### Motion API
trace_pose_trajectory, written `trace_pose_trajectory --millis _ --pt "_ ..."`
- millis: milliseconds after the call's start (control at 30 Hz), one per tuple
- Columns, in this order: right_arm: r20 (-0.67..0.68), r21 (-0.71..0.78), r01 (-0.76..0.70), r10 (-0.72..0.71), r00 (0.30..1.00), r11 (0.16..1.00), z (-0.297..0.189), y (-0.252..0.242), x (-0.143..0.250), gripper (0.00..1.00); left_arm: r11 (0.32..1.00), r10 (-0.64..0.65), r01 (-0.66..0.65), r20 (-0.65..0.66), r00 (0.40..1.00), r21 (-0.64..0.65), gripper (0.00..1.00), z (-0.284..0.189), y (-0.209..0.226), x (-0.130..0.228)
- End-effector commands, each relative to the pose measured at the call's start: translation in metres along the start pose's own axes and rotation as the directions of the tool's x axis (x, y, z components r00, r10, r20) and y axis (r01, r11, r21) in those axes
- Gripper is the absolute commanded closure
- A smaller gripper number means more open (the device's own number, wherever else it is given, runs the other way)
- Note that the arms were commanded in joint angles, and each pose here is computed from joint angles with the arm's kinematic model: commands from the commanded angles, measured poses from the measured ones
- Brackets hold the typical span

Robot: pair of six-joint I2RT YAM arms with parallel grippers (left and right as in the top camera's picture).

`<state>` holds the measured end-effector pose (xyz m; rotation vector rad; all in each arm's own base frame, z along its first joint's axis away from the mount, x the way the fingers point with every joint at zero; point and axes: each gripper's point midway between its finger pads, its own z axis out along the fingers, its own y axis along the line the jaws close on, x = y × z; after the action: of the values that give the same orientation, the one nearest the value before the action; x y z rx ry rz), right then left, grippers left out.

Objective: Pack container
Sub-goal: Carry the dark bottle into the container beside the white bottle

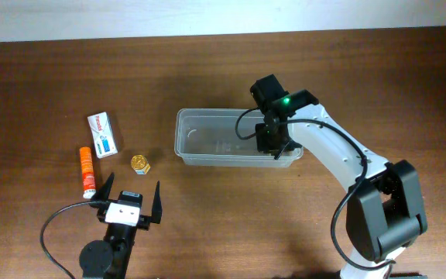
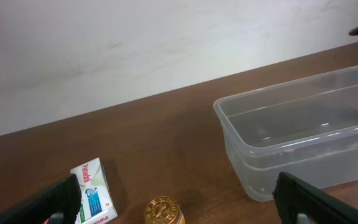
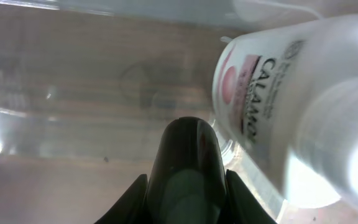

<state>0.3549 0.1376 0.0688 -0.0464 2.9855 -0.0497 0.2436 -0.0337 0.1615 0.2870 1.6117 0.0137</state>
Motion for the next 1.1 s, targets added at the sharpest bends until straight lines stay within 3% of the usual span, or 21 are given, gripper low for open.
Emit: trace_pose_trajectory --millis 0,700,833,1067 --pt "0.024 0.051 -0.060 0.059 0.998 0.997 0.007 -0.007 0.000 0.73 1.000 0.015 -0.015 0.001 1.000 0.004 0.01 0.000 -0.001 0.002" --pt "0.049 0.063 -0.133 0.130 0.990 0.989 0.027 -0.011 0.005 0.73 1.000 0.015 -0.015 0.002 1.000 0.004 0.01 0.000 -0.001 0.002" --pt "0.051 0.062 -0.133 0.130 0.990 0.989 0.027 -0.011 0.004 0.61 1.000 0.015 -0.015 0.002 1.000 0.004 0.01 0.000 -0.001 0.002" --pt "0.047 0.062 -0.132 0.129 0.990 0.989 0.026 -0.011 0.005 0.56 1.000 0.015 -0.015 0.001 1.000 0.004 0.01 0.000 -0.001 0.002"
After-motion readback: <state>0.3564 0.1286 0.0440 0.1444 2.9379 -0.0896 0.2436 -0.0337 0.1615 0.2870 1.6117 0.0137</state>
